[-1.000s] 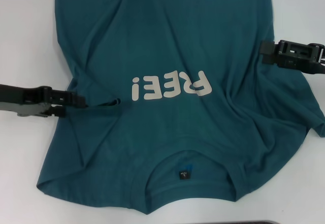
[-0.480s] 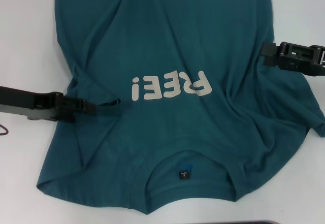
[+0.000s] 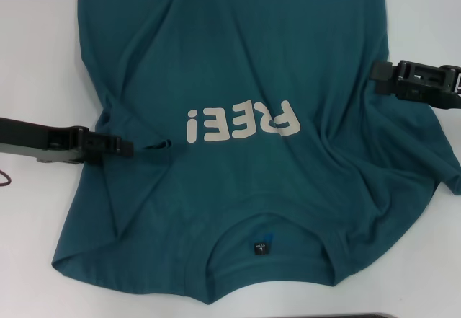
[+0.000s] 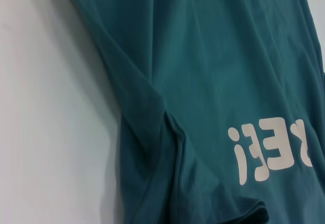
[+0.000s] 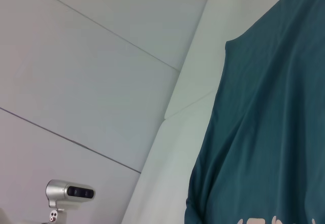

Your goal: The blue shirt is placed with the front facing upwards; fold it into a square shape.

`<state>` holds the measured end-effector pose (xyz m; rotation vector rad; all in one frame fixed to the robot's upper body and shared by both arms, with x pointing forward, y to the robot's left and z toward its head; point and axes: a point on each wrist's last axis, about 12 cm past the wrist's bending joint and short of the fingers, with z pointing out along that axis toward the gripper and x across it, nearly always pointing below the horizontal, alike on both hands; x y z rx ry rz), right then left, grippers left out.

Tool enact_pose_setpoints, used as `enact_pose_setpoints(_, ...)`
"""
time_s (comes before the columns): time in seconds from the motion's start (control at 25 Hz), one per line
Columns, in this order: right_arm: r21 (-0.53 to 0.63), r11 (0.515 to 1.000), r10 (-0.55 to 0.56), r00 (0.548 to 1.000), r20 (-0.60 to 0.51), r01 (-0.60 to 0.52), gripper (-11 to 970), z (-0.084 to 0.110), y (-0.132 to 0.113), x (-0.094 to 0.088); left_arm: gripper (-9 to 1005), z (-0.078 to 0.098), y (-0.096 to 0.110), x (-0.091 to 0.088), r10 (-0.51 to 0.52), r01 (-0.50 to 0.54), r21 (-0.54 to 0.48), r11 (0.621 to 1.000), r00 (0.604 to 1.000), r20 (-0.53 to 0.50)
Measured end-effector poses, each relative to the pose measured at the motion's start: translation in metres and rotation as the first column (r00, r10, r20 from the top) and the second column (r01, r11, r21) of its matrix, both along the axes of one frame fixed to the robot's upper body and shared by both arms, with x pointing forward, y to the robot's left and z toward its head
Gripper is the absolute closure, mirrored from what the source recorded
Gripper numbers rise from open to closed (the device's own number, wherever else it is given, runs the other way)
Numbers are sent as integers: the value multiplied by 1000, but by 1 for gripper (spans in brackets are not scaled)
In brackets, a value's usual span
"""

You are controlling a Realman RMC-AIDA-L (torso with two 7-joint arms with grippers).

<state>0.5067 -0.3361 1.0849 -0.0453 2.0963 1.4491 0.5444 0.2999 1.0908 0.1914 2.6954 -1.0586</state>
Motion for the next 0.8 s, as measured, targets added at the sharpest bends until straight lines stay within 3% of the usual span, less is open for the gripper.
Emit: enact_pose_setpoints(0.8,2,1000,0,1000,2,0,18,1,-2,-1,215,-5,-6,-3,-79,77,39,996,996,52)
